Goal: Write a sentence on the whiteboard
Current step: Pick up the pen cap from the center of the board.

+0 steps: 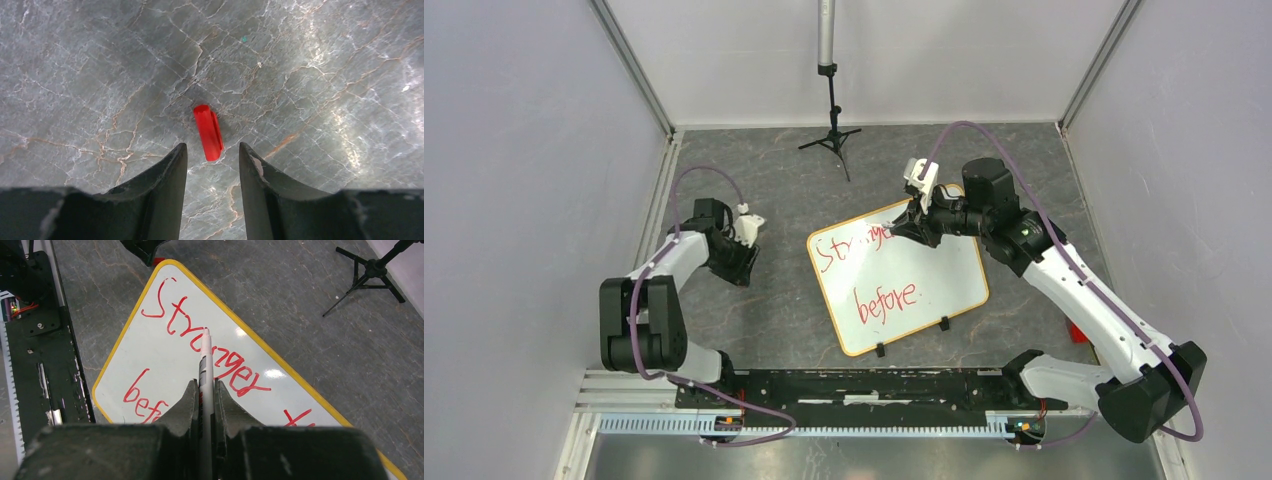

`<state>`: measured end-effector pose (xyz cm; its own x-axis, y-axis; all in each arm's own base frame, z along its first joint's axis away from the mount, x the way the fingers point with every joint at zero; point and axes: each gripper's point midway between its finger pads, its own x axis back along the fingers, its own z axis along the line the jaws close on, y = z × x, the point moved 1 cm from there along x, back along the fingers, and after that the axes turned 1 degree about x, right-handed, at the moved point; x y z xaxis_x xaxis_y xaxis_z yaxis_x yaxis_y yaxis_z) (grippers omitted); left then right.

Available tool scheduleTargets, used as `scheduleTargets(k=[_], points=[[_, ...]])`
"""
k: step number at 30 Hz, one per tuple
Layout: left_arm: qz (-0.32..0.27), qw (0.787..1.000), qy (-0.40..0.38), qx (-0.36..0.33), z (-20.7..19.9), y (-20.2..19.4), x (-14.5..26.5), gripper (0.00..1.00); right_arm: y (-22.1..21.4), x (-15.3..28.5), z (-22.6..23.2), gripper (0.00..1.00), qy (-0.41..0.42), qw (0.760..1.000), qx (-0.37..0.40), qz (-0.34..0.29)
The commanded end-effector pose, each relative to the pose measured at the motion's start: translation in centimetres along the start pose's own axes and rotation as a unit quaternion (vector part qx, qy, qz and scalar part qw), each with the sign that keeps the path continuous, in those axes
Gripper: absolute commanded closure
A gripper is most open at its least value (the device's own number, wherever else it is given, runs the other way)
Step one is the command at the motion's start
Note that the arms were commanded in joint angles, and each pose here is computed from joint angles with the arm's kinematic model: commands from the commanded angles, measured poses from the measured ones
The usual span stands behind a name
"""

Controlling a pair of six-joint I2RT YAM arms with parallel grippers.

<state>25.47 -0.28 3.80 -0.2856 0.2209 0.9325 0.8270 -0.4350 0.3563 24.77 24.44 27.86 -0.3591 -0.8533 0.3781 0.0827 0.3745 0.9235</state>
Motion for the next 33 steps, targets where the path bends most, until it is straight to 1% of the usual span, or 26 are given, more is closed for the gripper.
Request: scheduleTargets(k=[1,3,5,8,10,12,14,16,19,21,25,28,30,33], points=[[0.016,0.998,0.048,-0.022,0.9,-0.1,-1.0,0.52,2.4,0.4,-0.7,1.00,-0.011,0.999,0.016,-0.032],[0.032,0.997,0.049,-0.041,0.2,-0.5,-1.6,0.53,2.3,0.5,-0.7,1.00,-0.012,0.999,0.018,-0.031],[0.046,0.997,0.048,-0.044,0.0,-1.1,-2.0,0.54,2.2,0.5,-0.7,1.00,-0.013,0.999,0.020,-0.031],[0.057,0.996,0.048,-0.045,0.0,-1.7,-2.2,0.61,2.2,0.6,-0.7,1.00,-0.015,0.999,0.021,-0.032],[0.052,0.997,0.040,-0.045,-0.3,-1.6,-2.0,0.69,2.1,0.6,-0.7,1.00,-0.016,0.999,0.021,-0.032],[0.038,0.998,0.034,-0.042,-0.6,-0.9,-1.4,0.81,1.9,0.6,-0.7,1.00,-0.016,0.999,0.019,-0.030],[0.014,0.998,0.030,-0.044,-0.8,0.4,-0.3,0.91,1.8,0.5,-0.7,1.00,-0.015,0.999,0.015,-0.031],[-0.020,0.998,0.028,-0.047,-1.0,2.2,1.5,0.97,1.6,0.3,-0.6,1.00,-0.011,0.999,0.006,-0.031],[-0.094,0.994,-0.002,-0.063,-2.8,5.7,6.0,0.98,1.5,0.1,-0.2,1.00,-0.004,0.999,-0.007,-0.038],[-0.142,0.985,-0.025,-0.094,-4.7,8.1,9.6,0.98,1.6,0.1,0.2,1.00,0.007,0.999,-0.015,-0.047],[-0.163,0.966,-0.042,-0.197,-9.4,10.0,15.6,0.98,1.8,-0.2,1.3,1.00,0.039,0.997,-0.039,-0.062],[-0.189,0.950,-0.062,-0.242,-12.6,11.5,19.4,0.98,1.8,-0.4,2.4,1.00,0.071,0.994,-0.056,-0.069],[-0.198,0.940,-0.071,-0.269,-14.4,12.0,20.7,0.98,1.7,-0.4,3.0,1.00,0.091,0.991,-0.066,-0.072],[-0.186,0.920,-0.065,-0.338,-17.2,11.8,21.1,0.98,1.4,-0.2,3.7,1.00,0.113,0.988,-0.078,-0.074]])
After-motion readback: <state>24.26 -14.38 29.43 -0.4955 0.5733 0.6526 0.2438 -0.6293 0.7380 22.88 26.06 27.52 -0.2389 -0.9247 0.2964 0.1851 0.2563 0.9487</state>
